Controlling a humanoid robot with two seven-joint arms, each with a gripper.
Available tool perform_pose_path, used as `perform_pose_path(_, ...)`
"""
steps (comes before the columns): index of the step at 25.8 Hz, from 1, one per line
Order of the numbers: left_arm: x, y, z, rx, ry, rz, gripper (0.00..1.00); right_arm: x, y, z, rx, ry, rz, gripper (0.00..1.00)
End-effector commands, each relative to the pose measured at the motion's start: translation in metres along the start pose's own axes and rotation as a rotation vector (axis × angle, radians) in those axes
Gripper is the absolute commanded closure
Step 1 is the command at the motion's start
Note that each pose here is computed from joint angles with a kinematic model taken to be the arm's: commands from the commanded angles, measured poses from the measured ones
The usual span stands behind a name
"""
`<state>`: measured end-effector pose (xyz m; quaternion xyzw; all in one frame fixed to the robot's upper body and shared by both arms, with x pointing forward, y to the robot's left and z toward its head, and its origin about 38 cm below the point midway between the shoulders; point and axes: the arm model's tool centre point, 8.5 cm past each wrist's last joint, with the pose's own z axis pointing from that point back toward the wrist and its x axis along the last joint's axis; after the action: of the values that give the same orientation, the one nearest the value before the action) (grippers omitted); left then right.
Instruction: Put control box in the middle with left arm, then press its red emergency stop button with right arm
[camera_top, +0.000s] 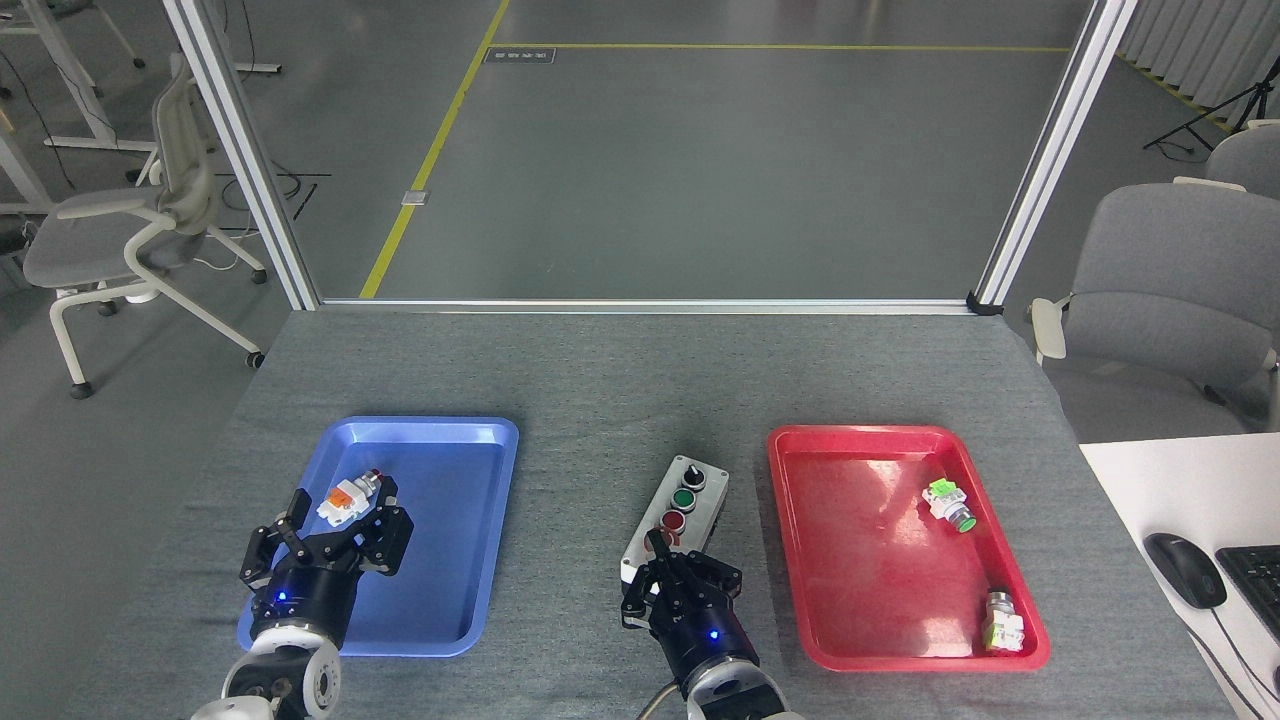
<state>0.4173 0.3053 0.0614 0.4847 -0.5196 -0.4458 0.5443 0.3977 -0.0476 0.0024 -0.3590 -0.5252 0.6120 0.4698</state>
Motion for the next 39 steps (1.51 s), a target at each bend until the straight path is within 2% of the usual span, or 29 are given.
perform_pose_path(1,0.009,-0.012,0.002,-0.022,-0.012,0.029,0.01,-0.001,-0.031,-0.002,-0.100,0.055,-0.016,1.00)
perform_pose_path(4,0.009,-0.015,0.003,-0.021,-0.014,0.032,0.01,-0.008,-0.056,-0.001,-0.177,0.070,-0.023,1.00)
perform_pose_path(6,0.010,-0.015,0.003,-0.020,-0.012,0.033,0.01,-0.011,-0.064,0.001,-0.200,0.071,-0.025,1.00)
perform_pose_path(7,0.010,-0.015,0.003,-0.020,-0.012,0.033,0.01,-0.014,-0.068,0.003,-0.215,0.078,-0.027,0.96)
perform_pose_path(8,0.010,-0.015,0.003,-0.020,-0.012,0.033,0.01,-0.026,-0.071,0.006,-0.225,0.101,-0.030,0.87)
perform_pose_path(11,0.009,-0.015,0.003,-0.021,-0.010,0.033,0.01,-0.062,-0.068,0.023,-0.242,0.172,-0.041,0.48)
perform_pose_path(12,0.010,-0.015,0.003,-0.021,-0.012,0.033,0.01,-0.074,-0.066,0.030,-0.245,0.189,-0.035,0.31)
perform_pose_path(13,0.010,-0.015,0.003,-0.021,-0.012,0.033,0.01,-0.091,-0.064,0.039,-0.248,0.211,-0.022,0.08)
perform_pose_path(14,0.009,-0.015,0.003,-0.021,-0.010,0.033,0.01,-0.108,-0.061,0.049,-0.249,0.227,-0.009,0.01)
perform_pose_path(19,0.010,-0.015,0.003,-0.021,-0.012,0.033,0.01,-0.159,-0.046,0.085,-0.226,0.235,0.021,0.01)
perform_pose_path(24,0.010,-0.015,0.003,-0.021,-0.012,0.033,0.01,-0.189,-0.045,0.098,-0.221,0.312,0.028,0.01)
perform_pose_path(32,0.010,-0.015,0.003,-0.021,-0.012,0.033,0.01,-0.195,-0.042,0.102,-0.213,0.322,0.032,0.01)
perform_pose_path(39,0.009,-0.015,0.003,-0.021,-0.010,0.033,0.01,-0.189,-0.038,0.101,-0.208,0.317,-0.002,0.01)
